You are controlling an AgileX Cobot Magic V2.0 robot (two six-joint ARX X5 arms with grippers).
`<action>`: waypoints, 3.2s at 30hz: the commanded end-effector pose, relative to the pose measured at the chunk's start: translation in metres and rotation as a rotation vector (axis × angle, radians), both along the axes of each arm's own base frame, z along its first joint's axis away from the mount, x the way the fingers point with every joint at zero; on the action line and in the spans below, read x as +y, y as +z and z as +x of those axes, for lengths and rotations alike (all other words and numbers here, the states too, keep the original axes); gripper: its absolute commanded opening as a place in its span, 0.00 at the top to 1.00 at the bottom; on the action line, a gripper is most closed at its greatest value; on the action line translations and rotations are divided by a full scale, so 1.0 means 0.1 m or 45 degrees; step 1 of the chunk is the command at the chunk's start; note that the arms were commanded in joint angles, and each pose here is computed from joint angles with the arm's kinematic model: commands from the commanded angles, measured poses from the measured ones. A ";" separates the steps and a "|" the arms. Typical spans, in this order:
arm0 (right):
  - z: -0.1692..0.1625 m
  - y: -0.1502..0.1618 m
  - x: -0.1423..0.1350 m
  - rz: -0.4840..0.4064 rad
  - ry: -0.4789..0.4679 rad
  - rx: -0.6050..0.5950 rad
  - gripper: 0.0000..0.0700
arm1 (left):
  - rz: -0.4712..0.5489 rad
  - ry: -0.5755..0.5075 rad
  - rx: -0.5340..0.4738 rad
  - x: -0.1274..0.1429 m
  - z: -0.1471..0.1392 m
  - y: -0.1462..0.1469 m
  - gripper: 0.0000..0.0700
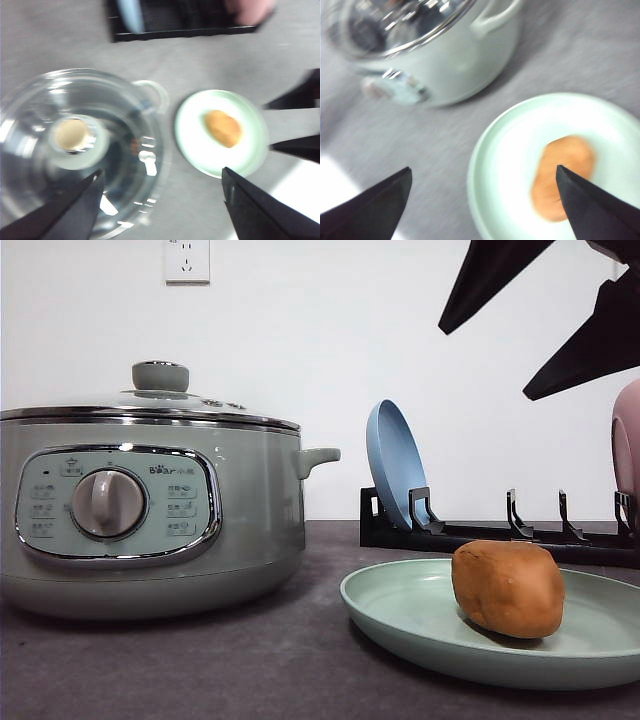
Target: Transfer potato from steamer to green plate
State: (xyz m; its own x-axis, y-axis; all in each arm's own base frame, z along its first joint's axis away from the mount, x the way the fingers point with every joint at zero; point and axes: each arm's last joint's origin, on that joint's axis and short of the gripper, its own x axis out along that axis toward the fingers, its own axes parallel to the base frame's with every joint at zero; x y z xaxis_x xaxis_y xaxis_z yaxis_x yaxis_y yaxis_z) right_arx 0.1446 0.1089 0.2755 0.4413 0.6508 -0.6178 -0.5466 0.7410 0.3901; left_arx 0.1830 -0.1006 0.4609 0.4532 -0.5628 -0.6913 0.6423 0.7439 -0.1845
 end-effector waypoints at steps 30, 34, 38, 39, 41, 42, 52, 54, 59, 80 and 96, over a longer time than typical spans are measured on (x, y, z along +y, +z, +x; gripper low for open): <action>0.00 0.04 0.03 0.030 0.063 0.006 0.99 | -0.017 -0.040 0.050 0.00 -0.05 0.03 1.00; 0.00 0.04 0.03 0.030 0.063 0.006 1.00 | -0.017 -0.040 0.050 0.00 -0.05 0.03 1.00; 0.00 0.04 0.03 0.031 0.063 0.005 0.99 | 0.001 -0.045 0.005 0.03 -0.07 0.05 1.00; 0.00 0.04 0.03 0.031 0.063 0.005 1.00 | 0.025 -0.049 -0.043 0.06 -0.09 0.07 1.00; 0.00 0.04 0.03 0.031 0.063 0.005 1.00 | 0.014 -0.040 -0.155 0.14 -0.13 0.15 1.00; 0.00 0.04 0.03 0.031 0.063 0.005 1.00 | -0.006 -0.025 -0.221 0.18 -0.16 0.20 1.00; 0.00 0.04 0.03 0.031 0.063 0.004 0.99 | -0.163 0.343 -1.046 0.78 -0.71 0.46 1.00; 0.00 0.04 0.03 0.032 0.063 0.004 1.00 | -0.137 0.441 -1.146 0.86 -0.81 0.34 1.00; 0.00 0.04 0.03 0.032 0.063 0.003 1.00 | -0.056 0.711 -1.315 0.99 -0.98 -0.15 1.00; 0.00 0.04 0.03 0.034 0.063 0.001 1.00 | 0.088 0.909 -1.049 1.08 -0.95 -2.40 1.00; 0.00 0.04 0.03 0.034 0.063 0.001 1.00 | 0.131 0.900 -0.881 1.08 -0.90 -3.03 1.00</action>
State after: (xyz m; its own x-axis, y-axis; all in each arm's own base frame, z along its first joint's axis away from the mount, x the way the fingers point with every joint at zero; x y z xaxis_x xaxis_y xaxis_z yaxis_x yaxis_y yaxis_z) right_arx 0.1432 0.1096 0.2752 0.4030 0.6788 -0.6139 -0.5659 0.7120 0.4157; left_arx 0.0929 0.0073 0.1588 0.9836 0.0368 -0.1767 -0.0094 0.9881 0.1533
